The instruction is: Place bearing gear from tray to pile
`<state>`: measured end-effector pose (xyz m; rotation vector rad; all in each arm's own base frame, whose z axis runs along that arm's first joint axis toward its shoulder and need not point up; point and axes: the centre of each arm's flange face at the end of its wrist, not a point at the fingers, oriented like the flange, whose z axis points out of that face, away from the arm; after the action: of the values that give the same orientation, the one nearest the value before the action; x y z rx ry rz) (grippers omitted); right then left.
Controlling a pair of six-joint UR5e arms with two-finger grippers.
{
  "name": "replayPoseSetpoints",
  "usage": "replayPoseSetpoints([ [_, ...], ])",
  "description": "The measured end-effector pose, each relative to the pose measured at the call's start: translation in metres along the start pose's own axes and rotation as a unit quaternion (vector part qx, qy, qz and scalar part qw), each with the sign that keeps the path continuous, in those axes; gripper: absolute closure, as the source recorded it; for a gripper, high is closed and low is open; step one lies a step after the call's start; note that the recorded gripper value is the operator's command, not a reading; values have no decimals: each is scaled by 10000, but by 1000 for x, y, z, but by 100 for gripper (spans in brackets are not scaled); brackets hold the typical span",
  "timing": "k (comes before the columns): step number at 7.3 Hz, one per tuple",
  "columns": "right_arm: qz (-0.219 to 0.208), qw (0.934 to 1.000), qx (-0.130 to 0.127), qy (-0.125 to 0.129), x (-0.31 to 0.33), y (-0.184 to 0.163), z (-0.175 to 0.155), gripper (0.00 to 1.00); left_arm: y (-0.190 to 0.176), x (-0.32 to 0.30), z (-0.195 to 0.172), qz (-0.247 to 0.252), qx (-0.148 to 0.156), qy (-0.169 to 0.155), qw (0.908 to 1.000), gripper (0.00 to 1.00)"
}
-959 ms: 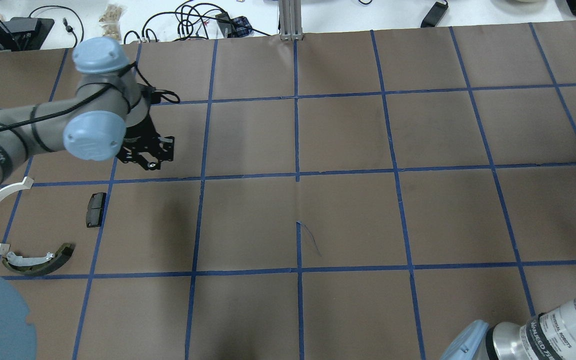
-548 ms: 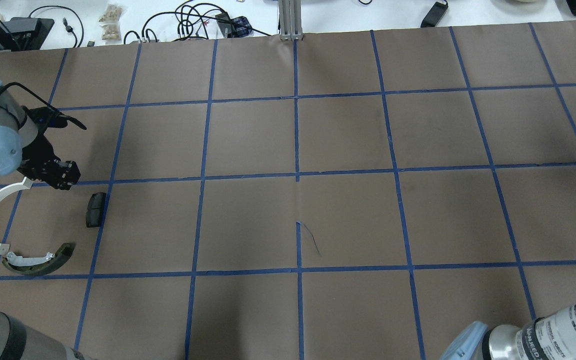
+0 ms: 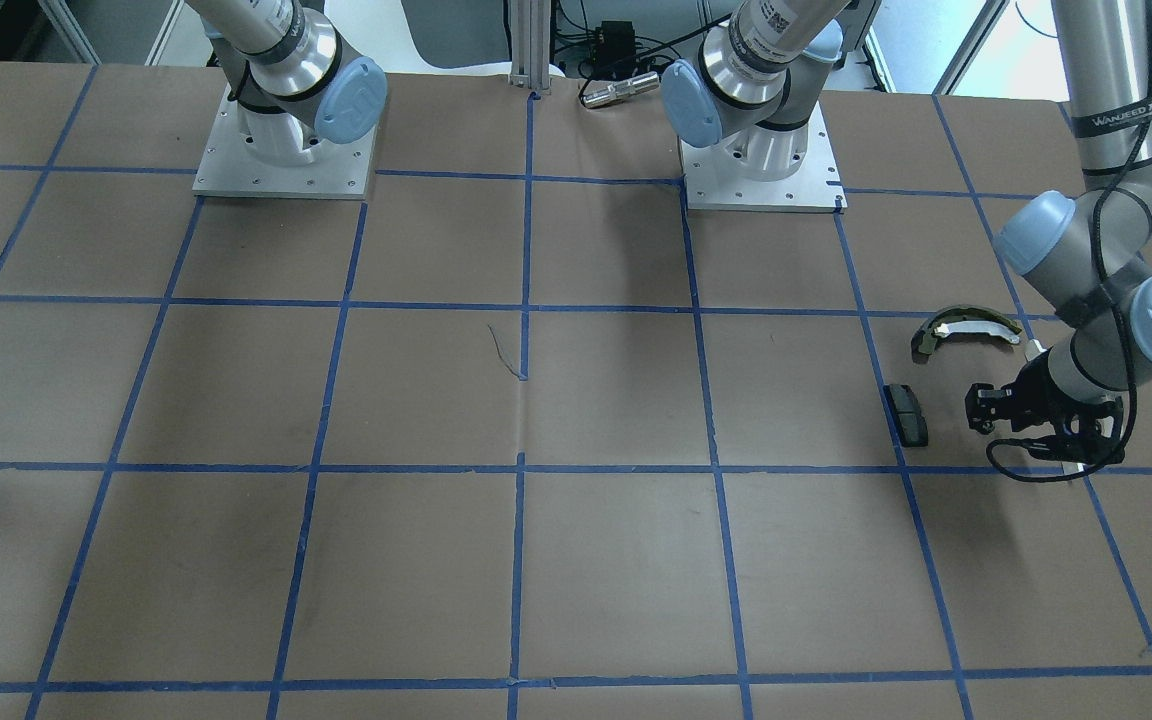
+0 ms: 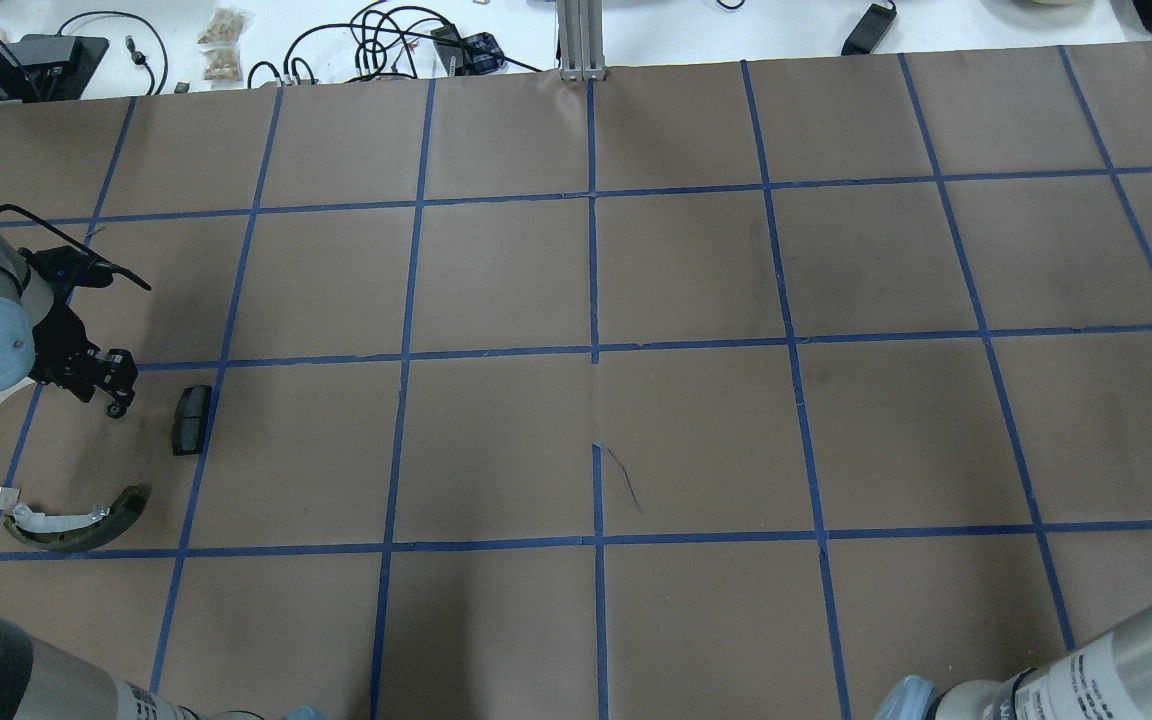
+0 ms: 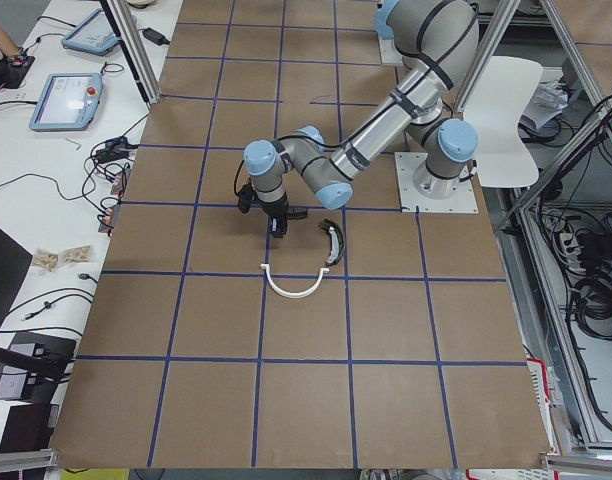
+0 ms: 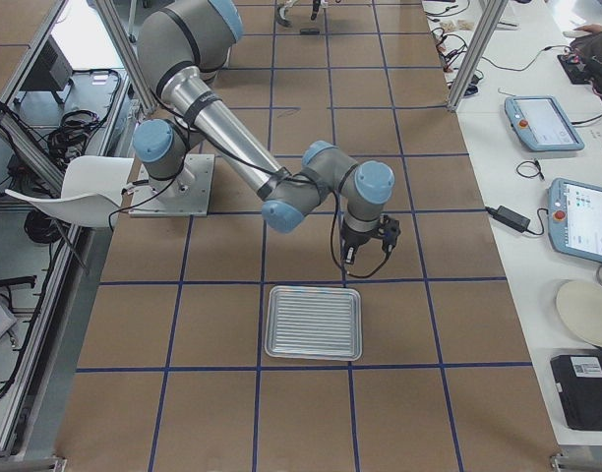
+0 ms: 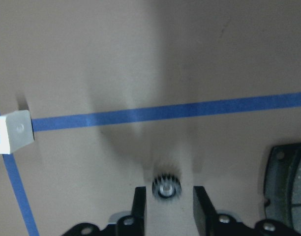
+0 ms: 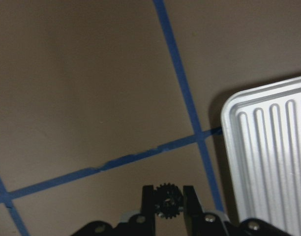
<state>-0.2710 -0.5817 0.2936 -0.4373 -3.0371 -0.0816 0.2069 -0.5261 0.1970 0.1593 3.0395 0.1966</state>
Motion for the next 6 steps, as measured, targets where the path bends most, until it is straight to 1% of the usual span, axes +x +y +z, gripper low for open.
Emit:
replayPoseSetpoints([
  [1,172,9998,-75,-14,-64,-1,-3,100,-2,1,-7,12,17,-20,10000,3],
  [2,317,9994,-159,-49,-138,6,-3,100,-7,5,-18,26,-1,-15,10000,3],
  [3,449,9987,-214,-145,-210,22,-3,100,-18,16,-41,45,-58,13,10000,3],
  [4,672,9969,-274,-301,-281,45,-4,100,-31,33,-73,-6,-162,62,9998,3],
  [5,862,9947,-362,-427,-357,78,-4,100,-44,59,-114,-207,-311,121,9992,3],
  [6,977,9934,-388,-456,-423,114,-3,100,-51,95,-156,-416,-414,142,9982,1],
])
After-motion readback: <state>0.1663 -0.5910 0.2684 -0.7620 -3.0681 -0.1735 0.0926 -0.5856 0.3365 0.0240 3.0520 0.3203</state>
